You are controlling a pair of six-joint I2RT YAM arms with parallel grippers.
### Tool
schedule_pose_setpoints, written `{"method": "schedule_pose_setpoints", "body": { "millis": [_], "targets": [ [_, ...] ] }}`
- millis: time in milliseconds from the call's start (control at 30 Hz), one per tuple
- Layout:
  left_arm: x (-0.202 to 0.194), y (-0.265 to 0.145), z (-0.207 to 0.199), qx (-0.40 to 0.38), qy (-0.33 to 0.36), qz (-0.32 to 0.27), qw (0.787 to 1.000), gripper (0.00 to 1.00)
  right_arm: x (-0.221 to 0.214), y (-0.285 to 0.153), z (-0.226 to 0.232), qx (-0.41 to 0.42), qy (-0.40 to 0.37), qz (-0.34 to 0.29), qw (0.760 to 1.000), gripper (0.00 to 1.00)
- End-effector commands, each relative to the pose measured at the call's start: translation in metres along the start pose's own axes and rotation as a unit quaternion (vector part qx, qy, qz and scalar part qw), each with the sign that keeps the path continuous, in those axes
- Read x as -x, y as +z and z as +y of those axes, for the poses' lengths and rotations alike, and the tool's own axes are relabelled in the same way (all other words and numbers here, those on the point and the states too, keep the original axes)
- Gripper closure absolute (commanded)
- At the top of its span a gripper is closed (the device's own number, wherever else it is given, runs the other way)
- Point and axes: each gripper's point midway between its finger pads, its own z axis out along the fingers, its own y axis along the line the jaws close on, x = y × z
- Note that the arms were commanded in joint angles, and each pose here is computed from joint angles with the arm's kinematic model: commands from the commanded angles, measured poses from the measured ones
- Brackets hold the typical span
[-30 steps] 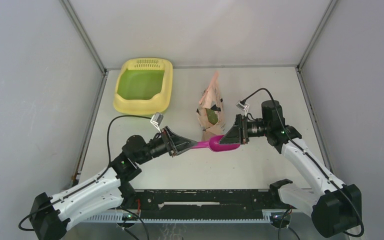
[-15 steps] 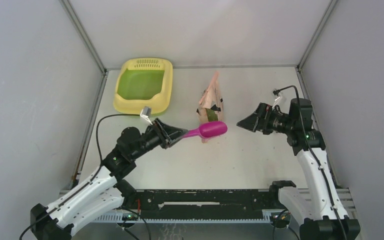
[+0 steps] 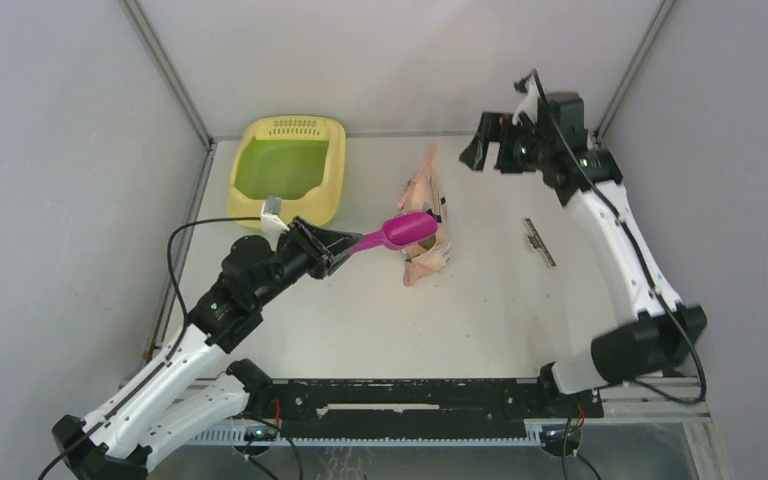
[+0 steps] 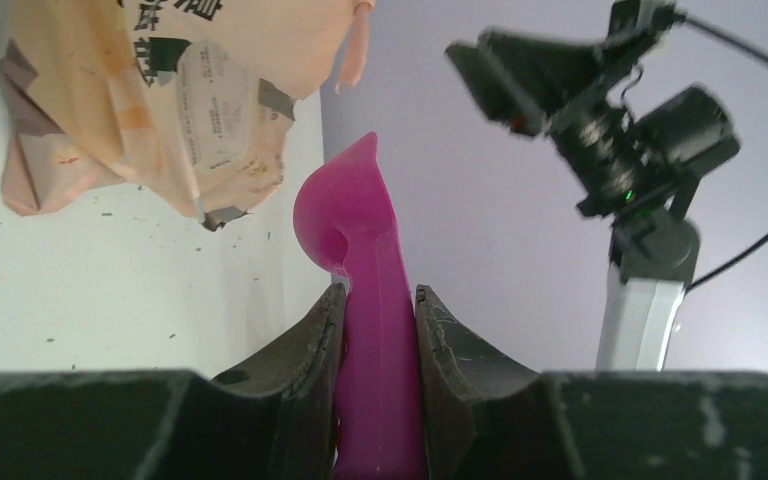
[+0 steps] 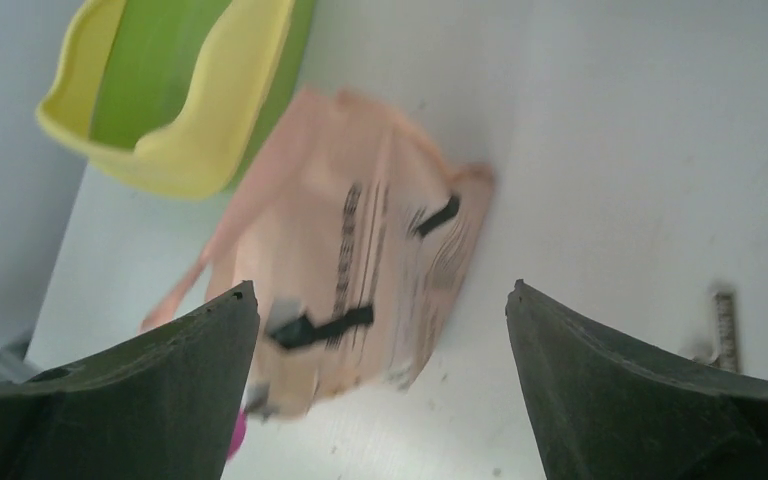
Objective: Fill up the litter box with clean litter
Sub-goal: 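Scoop the cat litter from the cat litter bag.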
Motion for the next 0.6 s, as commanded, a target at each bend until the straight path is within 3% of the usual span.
{"method": "schedule_pose_setpoints", "body": {
  "millis": [0,200,567],
  "targets": [
    [0.014,-0.016,-0.008,-0.008,0.004,-0.038,0.999,1.00,0.045,0.031,-0.015,-0.060,-0.038,-0.010,0.997,0.01],
    [0.023,-0.020,0.017,0.026,0.001,-0.076,0.997,1.00,0.078,0.056,-0.029,-0.040,0.014,-0.026,0.999,0.01],
    [0.023,0.014,0.041,0.089,0.013,-0.064,0.994,1.00,0.079,0.125,-0.073,-0.067,0.040,-0.026,0.997,0.01]
  ]
}}
